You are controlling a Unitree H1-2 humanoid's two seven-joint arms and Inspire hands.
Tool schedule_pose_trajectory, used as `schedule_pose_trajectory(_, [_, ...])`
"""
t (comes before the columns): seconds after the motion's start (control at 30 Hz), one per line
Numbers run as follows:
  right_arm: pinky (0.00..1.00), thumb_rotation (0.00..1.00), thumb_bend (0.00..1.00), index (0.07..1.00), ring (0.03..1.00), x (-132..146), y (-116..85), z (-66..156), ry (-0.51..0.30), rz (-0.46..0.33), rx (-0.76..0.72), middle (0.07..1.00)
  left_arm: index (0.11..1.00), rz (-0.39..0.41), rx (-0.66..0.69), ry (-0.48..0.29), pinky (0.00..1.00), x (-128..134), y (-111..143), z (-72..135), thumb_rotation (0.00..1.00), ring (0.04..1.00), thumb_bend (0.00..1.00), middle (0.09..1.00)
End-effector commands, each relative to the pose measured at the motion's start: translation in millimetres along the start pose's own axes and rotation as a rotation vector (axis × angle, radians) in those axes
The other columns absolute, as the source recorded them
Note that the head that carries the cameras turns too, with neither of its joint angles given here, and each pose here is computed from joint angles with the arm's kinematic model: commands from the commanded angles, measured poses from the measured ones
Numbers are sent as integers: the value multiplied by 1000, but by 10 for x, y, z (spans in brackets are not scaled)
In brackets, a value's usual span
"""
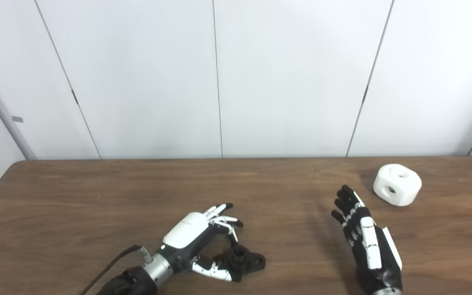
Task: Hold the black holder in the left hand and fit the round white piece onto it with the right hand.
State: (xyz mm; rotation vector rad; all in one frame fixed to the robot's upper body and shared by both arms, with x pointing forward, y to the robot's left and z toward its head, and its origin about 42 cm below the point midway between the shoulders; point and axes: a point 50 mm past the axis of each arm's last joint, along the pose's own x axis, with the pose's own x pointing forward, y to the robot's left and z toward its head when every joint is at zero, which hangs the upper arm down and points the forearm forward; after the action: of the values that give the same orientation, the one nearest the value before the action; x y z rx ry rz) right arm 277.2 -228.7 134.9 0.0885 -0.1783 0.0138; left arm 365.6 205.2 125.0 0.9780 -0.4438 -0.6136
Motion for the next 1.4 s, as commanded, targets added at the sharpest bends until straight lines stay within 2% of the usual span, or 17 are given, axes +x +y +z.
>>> schedule_pose_trajectory(0.0, [919,881,279,931,951,51,-15,205,-72,23,-37,951,481,-27,28,28,1000,0,35,-95,51,1000,523,814])
schedule_pose_trajectory(0.07, [916,694,334,925,949,29,-41,270,-71,22,-68,947,481,-28,24,34,1000,0,26,-111,51,1000,523,813])
schedule_pose_trajectory(0.1, [915,654,344,923,948,6,-60,334,-73,20,-90,947,481,-31,23,39,1000,0,21,-118,51,1000,523,813])
schedule_pose_trajectory(0.17, [856,455,407,895,922,-40,-98,452,-82,10,-156,918,481,-37,24,47,1000,0,18,-127,51,999,523,816])
schedule_pose_trajectory(0.3, [741,354,441,840,847,-122,-186,703,-174,-44,-365,857,481,-42,21,56,1000,-1,6,-168,51,996,523,817])
schedule_pose_trajectory(0.47, [676,212,506,774,801,-158,-404,958,-280,-180,-461,813,482,-40,20,57,1000,-9,-22,-214,50,997,523,815])
schedule_pose_trajectory(0.57, [697,189,521,767,811,-129,-621,1008,-340,-235,-472,817,482,-41,15,67,1000,-10,-38,-222,49,992,523,813])
schedule_pose_trajectory(0.7, [721,276,565,764,824,-99,-886,1043,-398,-355,-522,828,482,-40,10,67,1000,-28,-74,-239,49,989,523,814])
schedule_pose_trajectory(0.77, [690,236,526,762,810,-82,-950,1068,-437,-380,-552,820,482,-38,8,65,1000,-39,-84,-252,49,985,523,811])
schedule_pose_trajectory(0.9, [674,231,549,751,800,1,-1051,1220,-486,-445,-617,805,482,-35,2,68,1000,-59,-87,-282,49,978,523,808])
schedule_pose_trajectory(1.03, [642,256,624,748,769,106,-1172,1242,-451,-526,-741,791,482,-29,3,70,1000,-74,-86,-300,48,976,523,807])
schedule_pose_trajectory(1.1, [658,280,644,768,778,181,-1271,1206,-413,-539,-787,808,482,-29,1,71,1000,-80,-84,-307,48,975,523,807])
schedule_pose_trajectory(1.2, [708,281,715,780,810,307,-1379,1174,-352,-539,-839,824,482,-28,-1,70,1000,-89,-80,-317,46,974,522,807])
schedule_pose_trajectory(1.27, [757,338,714,811,850,381,-1411,1164,-308,-528,-867,858,482,-27,-1,72,1000,-95,-79,-328,46,969,522,807])
schedule_pose_trajectory(1.37, [764,337,712,825,870,544,-1431,1127,-236,-496,-865,879,482,-24,-5,76,1000,-106,-77,-341,47,965,522,804])
